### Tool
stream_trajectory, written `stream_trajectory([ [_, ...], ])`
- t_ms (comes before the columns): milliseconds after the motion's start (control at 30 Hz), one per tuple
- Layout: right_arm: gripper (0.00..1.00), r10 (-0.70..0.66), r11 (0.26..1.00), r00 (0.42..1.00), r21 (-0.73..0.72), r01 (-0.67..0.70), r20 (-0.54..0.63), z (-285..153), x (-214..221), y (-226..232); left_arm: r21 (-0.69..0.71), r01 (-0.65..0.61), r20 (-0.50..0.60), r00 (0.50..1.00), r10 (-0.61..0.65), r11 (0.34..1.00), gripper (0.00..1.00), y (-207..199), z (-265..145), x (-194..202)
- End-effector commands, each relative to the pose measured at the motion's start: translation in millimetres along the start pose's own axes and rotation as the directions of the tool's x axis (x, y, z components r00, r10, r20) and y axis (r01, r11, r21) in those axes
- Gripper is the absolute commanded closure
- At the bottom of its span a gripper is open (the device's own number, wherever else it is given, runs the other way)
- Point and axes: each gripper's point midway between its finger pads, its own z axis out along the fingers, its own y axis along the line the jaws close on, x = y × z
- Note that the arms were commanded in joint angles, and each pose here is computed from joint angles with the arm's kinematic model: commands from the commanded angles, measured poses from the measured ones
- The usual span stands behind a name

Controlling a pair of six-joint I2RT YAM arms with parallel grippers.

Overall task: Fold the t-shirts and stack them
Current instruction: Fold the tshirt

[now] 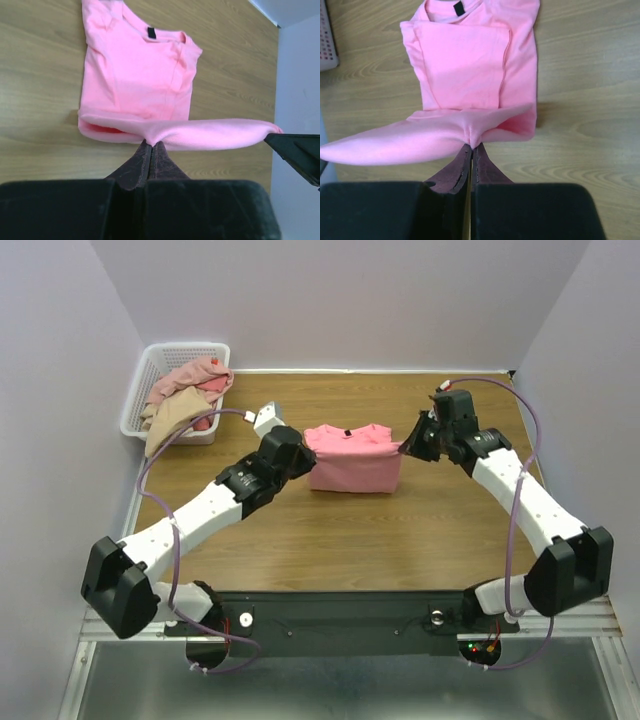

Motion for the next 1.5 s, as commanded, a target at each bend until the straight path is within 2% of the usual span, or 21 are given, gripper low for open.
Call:
stream_trajectory([
  [0, 1.0, -0.029, 0.999, 0.995, 0.022, 0.027, 0.094, 12.5, -37.9, 9.6, 0.041, -0.064, 0.083, 0.995, 0.06, 0.997, 1.0, -19.3, 11.3, -44.0],
  [233, 0.99, -0.018, 0.998, 0.991, 0.058, 0.01, 0.132, 40.4, -70.3, 13.0, 0.027, -0.092, 0.094, 0.992, 0.089, 0.995, 1.0, -21.5, 44.2, -71.5],
  [500, 0.99, 0.0, 0.997, 0.993, 0.075, -0.008, 0.117, 69.8, -88.9, 4.0, 0.02, -0.142, 0.075, 0.987, 0.14, 0.99, 1.0, -23.2, 90.1, -89.7],
  [1100, 0.99, -0.004, 0.998, 1.0, 0.064, 0.003, 0.01, 174.4, -105.5, -26.6, -0.044, -0.163, -0.005, 0.987, 0.163, 0.986, 1.0, 11.0, 194.6, -90.7],
  [1467, 0.99, -0.021, 0.997, 1.0, 0.074, 0.022, -0.02, 211.3, -102.7, -39.7, -0.099, -0.147, -0.035, 0.989, 0.144, 0.984, 1.0, 45.9, 229.8, -86.2],
])
